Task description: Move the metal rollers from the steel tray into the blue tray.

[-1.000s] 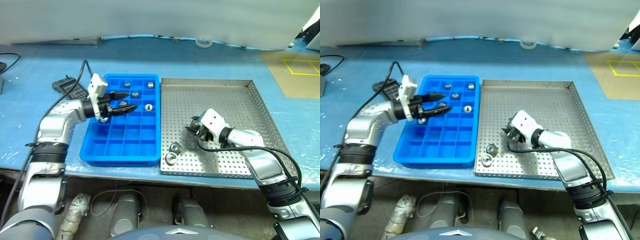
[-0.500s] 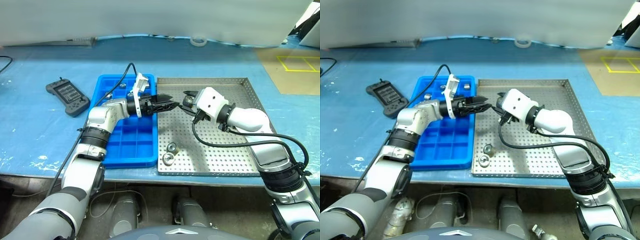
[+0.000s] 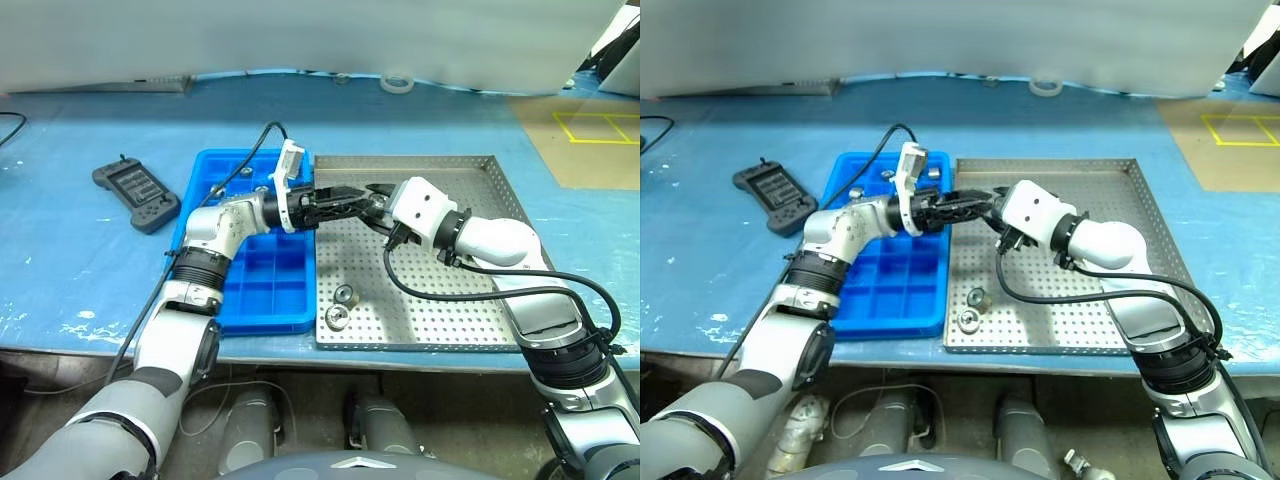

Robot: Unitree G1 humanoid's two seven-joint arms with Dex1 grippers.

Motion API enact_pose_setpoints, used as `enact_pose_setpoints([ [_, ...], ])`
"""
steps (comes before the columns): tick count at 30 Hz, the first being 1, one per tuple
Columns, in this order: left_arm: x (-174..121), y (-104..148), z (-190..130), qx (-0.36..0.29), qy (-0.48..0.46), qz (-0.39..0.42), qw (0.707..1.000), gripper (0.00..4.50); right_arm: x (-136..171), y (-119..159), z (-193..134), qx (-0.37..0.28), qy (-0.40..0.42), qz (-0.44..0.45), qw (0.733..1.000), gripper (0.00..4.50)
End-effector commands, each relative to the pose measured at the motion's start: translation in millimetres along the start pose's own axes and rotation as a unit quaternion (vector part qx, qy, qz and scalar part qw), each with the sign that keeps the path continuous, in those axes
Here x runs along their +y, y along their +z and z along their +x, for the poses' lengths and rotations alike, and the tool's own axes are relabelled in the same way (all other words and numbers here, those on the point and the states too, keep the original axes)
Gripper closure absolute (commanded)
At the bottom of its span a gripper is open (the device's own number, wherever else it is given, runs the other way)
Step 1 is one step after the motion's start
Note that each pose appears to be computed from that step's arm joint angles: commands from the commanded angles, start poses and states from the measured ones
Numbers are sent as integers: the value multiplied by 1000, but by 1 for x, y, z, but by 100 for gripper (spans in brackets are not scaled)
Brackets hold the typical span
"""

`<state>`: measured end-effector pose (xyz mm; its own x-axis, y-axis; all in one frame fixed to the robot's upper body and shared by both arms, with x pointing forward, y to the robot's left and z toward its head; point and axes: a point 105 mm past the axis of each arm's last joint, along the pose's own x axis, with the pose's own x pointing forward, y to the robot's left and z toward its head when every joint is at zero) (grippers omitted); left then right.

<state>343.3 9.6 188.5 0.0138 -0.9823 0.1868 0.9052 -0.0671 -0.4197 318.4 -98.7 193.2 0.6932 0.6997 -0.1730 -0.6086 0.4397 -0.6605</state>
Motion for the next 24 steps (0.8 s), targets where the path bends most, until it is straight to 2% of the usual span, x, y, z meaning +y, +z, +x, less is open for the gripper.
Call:
enact_pose_setpoints([
  [1, -4, 0, 11, 3, -13, 8, 1000, 42, -2, 17, -2, -25, -1, -27, 999, 269],
  [8, 1, 5, 20, -36, 1, -18, 999, 42, 0, 18, 0, -25, 6, -32, 999, 269],
  [19, 0, -7, 25, -18, -1, -19, 1000, 42, 2, 16, 0, -21, 6, -34, 999, 269],
  [24, 3, -9, 23, -11, 8, -15, 1000, 163, 2, 15, 0, -20, 5, -34, 999, 269],
])
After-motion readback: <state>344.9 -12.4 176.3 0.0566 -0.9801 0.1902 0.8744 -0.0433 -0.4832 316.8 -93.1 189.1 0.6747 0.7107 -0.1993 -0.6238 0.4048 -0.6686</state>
